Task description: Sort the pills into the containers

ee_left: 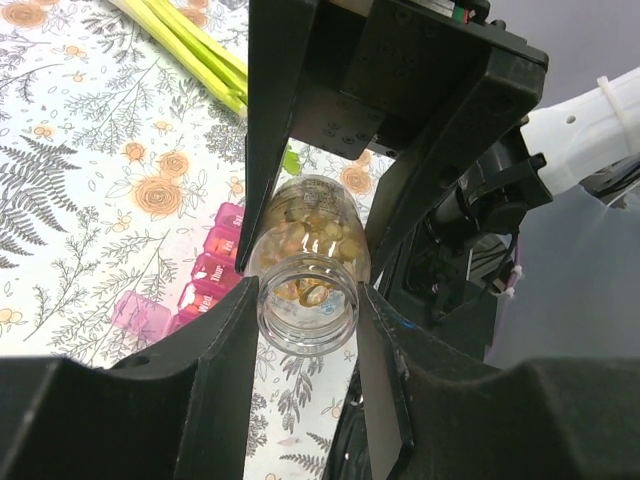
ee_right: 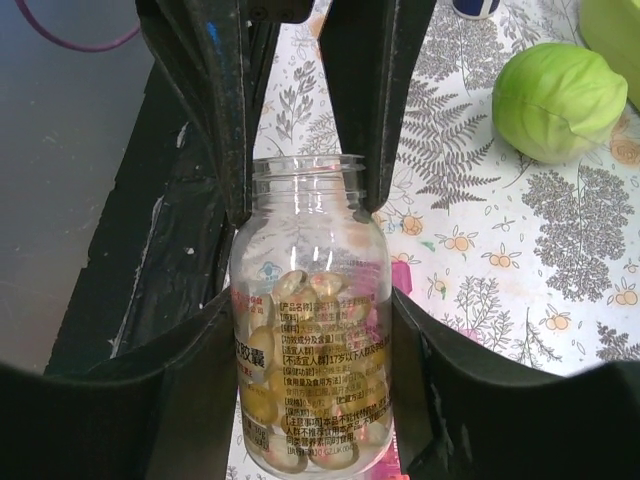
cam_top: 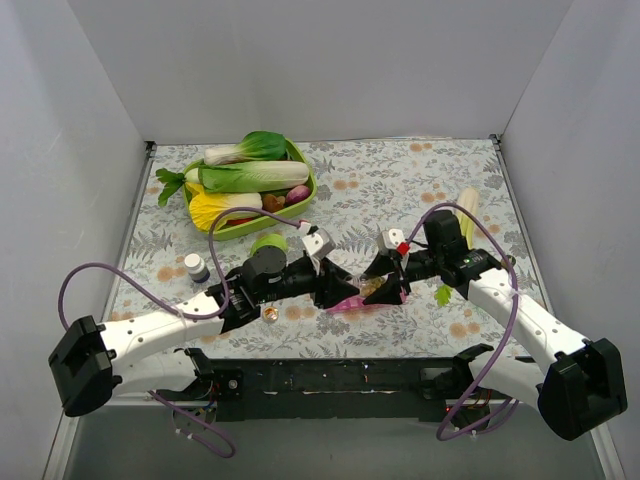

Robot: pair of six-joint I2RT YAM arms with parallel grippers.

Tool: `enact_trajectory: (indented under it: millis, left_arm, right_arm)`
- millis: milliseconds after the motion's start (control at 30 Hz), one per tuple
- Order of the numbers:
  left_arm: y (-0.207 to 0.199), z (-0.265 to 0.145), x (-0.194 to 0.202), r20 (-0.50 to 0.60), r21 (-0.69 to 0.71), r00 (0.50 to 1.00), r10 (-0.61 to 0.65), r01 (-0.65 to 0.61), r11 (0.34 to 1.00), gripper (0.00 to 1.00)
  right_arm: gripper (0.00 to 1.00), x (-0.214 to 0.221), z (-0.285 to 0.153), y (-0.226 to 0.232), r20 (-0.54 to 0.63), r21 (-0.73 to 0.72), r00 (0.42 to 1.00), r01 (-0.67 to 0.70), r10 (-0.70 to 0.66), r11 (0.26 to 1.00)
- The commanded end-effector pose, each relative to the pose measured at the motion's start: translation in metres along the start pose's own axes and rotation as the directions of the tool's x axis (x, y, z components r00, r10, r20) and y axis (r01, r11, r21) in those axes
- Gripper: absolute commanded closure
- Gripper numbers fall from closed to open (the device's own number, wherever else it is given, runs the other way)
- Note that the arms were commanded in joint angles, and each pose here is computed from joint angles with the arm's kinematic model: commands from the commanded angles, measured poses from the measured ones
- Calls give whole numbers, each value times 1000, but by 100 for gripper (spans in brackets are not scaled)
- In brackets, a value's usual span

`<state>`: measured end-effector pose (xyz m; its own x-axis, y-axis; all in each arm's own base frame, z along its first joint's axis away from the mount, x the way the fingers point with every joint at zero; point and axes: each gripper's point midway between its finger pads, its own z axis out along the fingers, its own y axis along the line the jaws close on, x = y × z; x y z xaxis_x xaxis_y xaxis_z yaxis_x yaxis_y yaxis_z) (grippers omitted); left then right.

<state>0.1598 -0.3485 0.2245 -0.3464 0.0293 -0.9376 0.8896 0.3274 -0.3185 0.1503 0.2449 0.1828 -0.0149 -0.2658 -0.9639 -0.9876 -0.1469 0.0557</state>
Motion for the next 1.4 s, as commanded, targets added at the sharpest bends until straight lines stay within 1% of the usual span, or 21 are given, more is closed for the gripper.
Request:
enact_trajectory:
  millis: [0,33,133,300,333,400,433,500,567,633,667,700,767,800,900,967,1000,1067,1200,1300,1367]
  left_arm:
    - [-10,-16,-57,193,-15,981,-21,24,1000,45]
    - [-13,-23,-73,226,-23,974,-24,30,999,20]
    - [-22,-56,-123,346,-68,938,12,12,998,2]
    - [-9,-100,-146,378,-231,922,86,4,973,2]
    - [-8,-108,-141,367,-247,927,81,13,969,2]
    - [-2,-114,-132,367,-269,928,56,49,962,2]
    - [-2,-117,-130,380,-261,925,26,80,962,2]
    - [0,-122,-119,393,-257,920,-2,112,960,2]
    - [-2,-125,-118,420,-237,907,-25,137,962,2]
    - [-1,-125,-115,420,-233,907,-33,143,962,2]
    - [-1,-125,-116,424,-232,905,-33,144,962,2]
    - [-3,-125,-117,423,-227,906,-29,137,964,2]
    - [-2,-123,-117,414,-233,910,-19,127,964,2]
    - [-2,-120,-117,405,-233,914,-17,121,965,2]
    - [-1,-112,-111,382,-228,924,-23,118,967,2]
    - [-2,-107,-110,381,-212,924,-22,110,971,2]
    - [-3,-105,-110,377,-210,926,-18,105,972,2]
    - [-2,-100,-109,361,-212,933,-12,95,973,2]
    - [-4,-92,-110,350,-194,937,-8,81,978,2]
    - [-6,-91,-109,326,-191,945,-7,73,979,2]
    - [-5,-93,-107,321,-196,947,4,62,979,2]
  right_arm:
    - [92,-20,-11,-16,47,60,999,-14,12,998]
    - [92,-24,-16,-21,62,78,998,-23,18,997]
    - [94,-55,-46,-48,141,170,990,-44,21,985]
    - [94,-134,-125,-119,261,448,965,-100,-23,889]
    - [93,-173,-146,-126,337,484,941,-149,-26,862]
    - [93,-196,-191,-155,441,589,896,-244,-53,771]
    - [93,-223,-207,-156,489,613,863,-232,-132,755]
    - [94,-254,-221,-155,653,511,756,-386,-54,768]
    - [94,-306,-203,-104,699,391,701,-211,-140,896]
    - [93,-336,-163,-44,671,279,706,44,-227,959]
    - [93,-352,-155,-9,650,267,685,200,-330,943]
    - [93,-361,-154,10,659,253,669,234,-344,939]
    - [94,-372,-170,9,657,292,668,203,-350,935]
    - [94,-381,-200,-11,665,394,644,127,-378,910]
    - [96,-388,-240,-49,746,418,603,-95,-282,903]
    - [94,-399,-214,-18,741,357,598,33,-305,933]
    - [94,-410,-199,20,693,368,600,181,-398,912]
    - [94,-407,-197,39,631,413,600,278,-493,867]
    - [94,-393,-255,-44,656,541,652,-54,-381,839]
    - [92,-397,-215,25,619,461,603,239,-503,855]
    - [94,-395,-217,20,559,519,629,242,-540,820]
